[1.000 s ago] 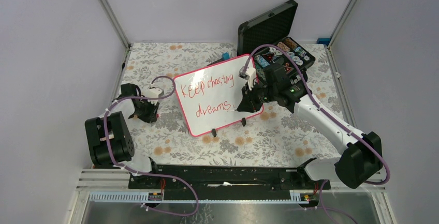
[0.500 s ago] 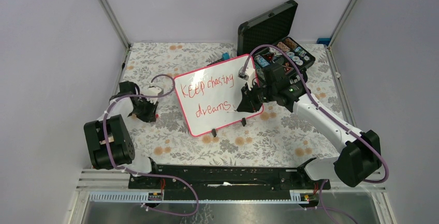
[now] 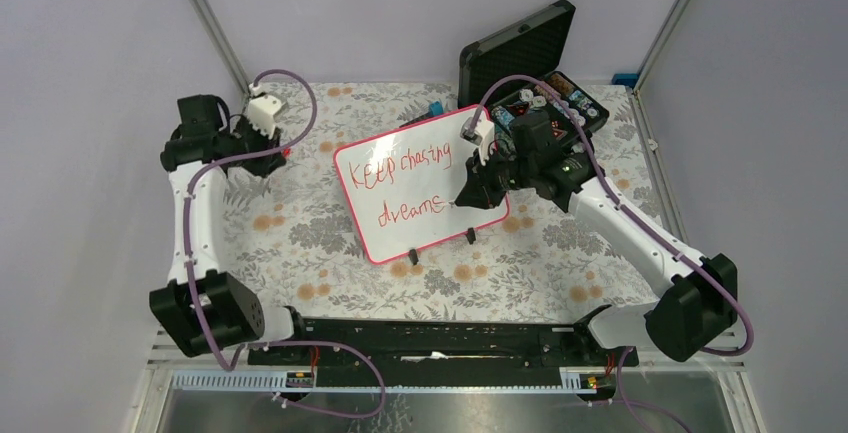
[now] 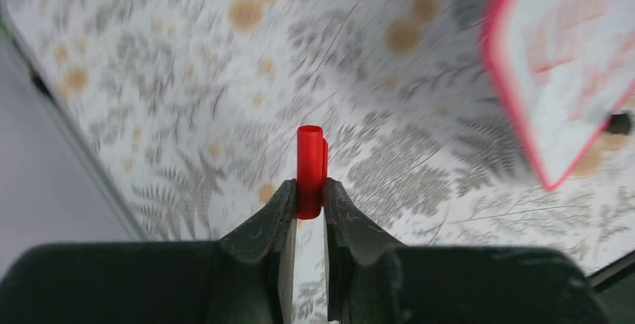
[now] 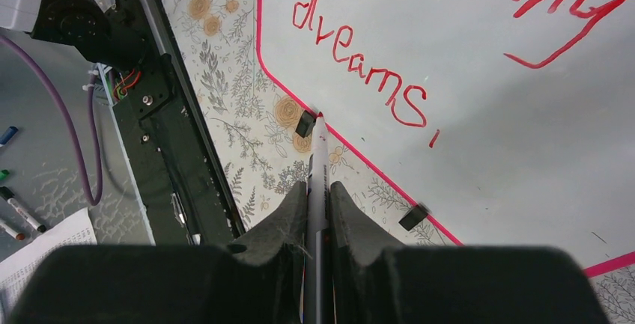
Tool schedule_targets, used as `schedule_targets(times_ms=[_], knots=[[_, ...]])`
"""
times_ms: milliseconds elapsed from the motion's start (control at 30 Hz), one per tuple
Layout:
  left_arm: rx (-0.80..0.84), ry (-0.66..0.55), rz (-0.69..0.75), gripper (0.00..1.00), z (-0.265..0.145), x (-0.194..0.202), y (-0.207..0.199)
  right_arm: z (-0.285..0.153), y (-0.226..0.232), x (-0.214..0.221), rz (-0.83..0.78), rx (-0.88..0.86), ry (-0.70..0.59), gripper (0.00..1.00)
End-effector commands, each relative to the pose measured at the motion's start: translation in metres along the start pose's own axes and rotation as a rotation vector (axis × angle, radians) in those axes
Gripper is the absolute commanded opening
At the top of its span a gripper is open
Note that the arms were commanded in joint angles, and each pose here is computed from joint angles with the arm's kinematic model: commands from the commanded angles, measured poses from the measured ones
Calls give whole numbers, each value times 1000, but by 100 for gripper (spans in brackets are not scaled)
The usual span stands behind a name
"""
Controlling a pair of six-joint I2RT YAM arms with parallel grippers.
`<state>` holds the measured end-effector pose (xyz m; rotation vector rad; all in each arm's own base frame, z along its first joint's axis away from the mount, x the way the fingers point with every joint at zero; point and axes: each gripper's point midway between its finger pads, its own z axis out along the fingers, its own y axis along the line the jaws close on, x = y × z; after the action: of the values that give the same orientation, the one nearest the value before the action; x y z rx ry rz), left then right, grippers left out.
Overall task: Write a sentence on the whiteboard
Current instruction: Insert the whiteboard marker without the cap into the pen cap.
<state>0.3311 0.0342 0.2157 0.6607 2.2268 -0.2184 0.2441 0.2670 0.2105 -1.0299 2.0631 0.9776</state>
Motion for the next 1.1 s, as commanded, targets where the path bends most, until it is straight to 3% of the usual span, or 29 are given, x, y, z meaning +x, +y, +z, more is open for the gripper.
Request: schedule_targets(times_ms=[0,233,567,767,1067], knots=[[174,-145,88,0,-27,-56,-67,-12,2,-26,8,-6,-59,0],[361,-208,258,0,-34,-77,-145,-21,11,-36,53,-88,-91,0],[644,-175,484,0,-26,-62,-251,-13,36,-38,176,-277,-126,0],[697,-165,579,0,-18,-50,-282,-12,48,-38,238,-372,-133,0],[709,-170,611,0,-14,-38,-295,-12,61,-35,283,-496,-144,0]])
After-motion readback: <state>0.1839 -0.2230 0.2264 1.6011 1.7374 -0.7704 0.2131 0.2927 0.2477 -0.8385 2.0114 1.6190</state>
